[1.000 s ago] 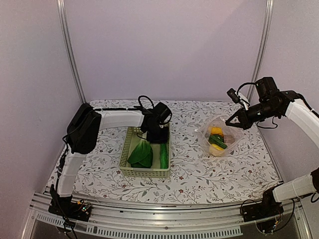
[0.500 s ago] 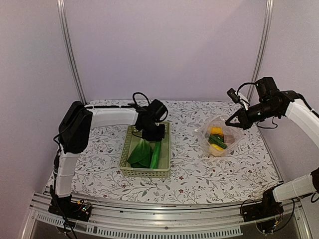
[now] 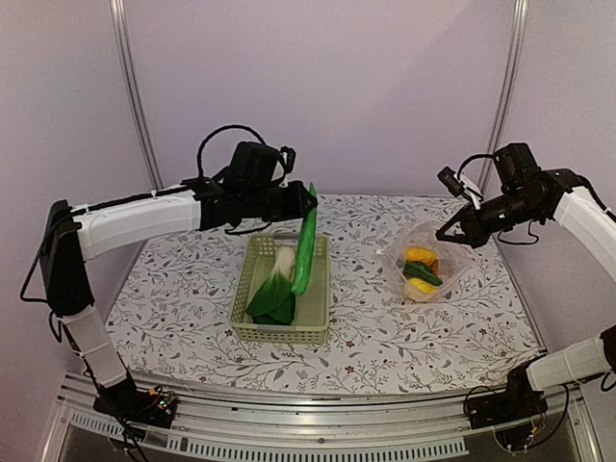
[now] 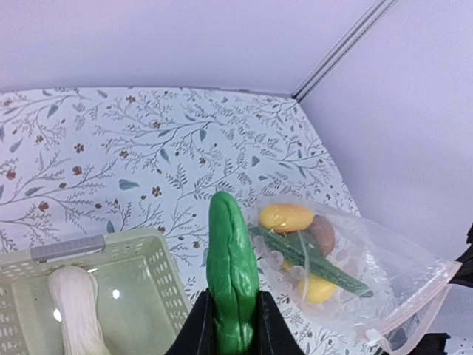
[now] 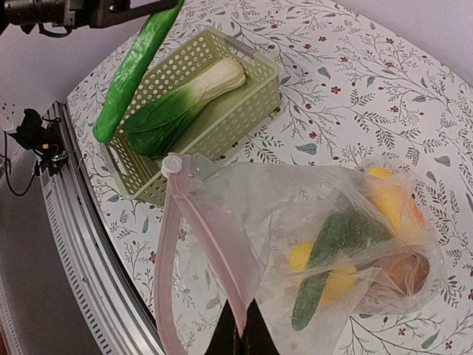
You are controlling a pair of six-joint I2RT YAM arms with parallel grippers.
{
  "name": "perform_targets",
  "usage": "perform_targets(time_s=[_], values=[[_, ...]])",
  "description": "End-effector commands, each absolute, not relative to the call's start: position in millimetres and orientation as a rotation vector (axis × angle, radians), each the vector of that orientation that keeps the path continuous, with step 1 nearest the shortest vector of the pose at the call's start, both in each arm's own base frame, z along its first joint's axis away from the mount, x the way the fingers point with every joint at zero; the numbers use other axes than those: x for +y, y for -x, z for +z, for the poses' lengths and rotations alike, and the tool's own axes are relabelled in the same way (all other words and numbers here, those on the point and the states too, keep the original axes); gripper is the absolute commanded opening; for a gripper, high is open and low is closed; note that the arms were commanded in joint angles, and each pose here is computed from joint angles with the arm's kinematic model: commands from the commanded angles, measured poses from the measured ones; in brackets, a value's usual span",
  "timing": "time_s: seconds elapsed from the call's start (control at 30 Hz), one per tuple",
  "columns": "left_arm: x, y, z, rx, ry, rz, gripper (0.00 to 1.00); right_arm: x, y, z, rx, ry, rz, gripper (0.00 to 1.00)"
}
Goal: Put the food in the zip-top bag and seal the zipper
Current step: Pick up the fake vegetable from the bin, then place the fake vegetable in the zipper food storage bag.
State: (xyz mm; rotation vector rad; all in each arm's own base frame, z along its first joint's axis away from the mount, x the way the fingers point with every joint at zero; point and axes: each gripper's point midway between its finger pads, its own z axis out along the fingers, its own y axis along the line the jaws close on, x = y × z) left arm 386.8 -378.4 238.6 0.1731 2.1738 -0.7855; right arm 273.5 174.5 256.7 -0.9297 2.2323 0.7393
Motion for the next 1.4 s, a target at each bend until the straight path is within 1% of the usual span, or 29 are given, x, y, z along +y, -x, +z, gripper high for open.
perform_targets(time_s=[0.0, 0.13, 0.27, 0.53, 0.67, 0.77, 1.03, 1.23, 1.37], values=[[-386.0, -364.2, 326.8, 1.878, -0.274, -0.856, 0.00, 180.7, -262.5, 258.3, 2.245, 0.991, 0.734, 0.00], [-390.1, -330.2, 384.3, 1.668, -0.366, -0.843, 0.00, 186.7, -252.6, 262.1, 2.228, 1.029, 0.771, 0.00], [-403.3, -278.1, 439.3, 1.410, -0.494, -0.898, 0.00, 195.2, -238.4, 270.3, 2.206, 1.081, 0.844, 0.00], [-444.4, -184.8, 503.3, 1.030, -0.717, -0.998, 0.00, 207.9, -222.9, 295.3, 2.141, 1.151, 0.937, 0.00], [-464.8, -143.8, 514.1, 0.852, -0.852, -1.042, 0.00, 211.2, -218.5, 303.2, 2.122, 1.163, 0.973, 0.00], [-477.4, -131.1, 517.4, 0.777, -0.905, -1.068, 0.00, 213.4, -213.3, 306.3, 2.111, 1.179, 1.004, 0.00], [-521.2, -121.6, 495.3, 0.689, -1.030, -1.087, 0.00, 215.1, -212.7, 305.3, 2.108, 1.181, 1.021, 0.00], [-538.0, -113.3, 488.8, 0.647, -1.074, -1.128, 0.00, 215.1, -213.1, 303.8, 2.113, 1.179, 1.021, 0.00], [-547.7, -115.0, 473.2, 0.657, -1.094, -1.123, 0.00, 215.8, -212.9, 303.4, 2.116, 1.181, 1.029, 0.00]])
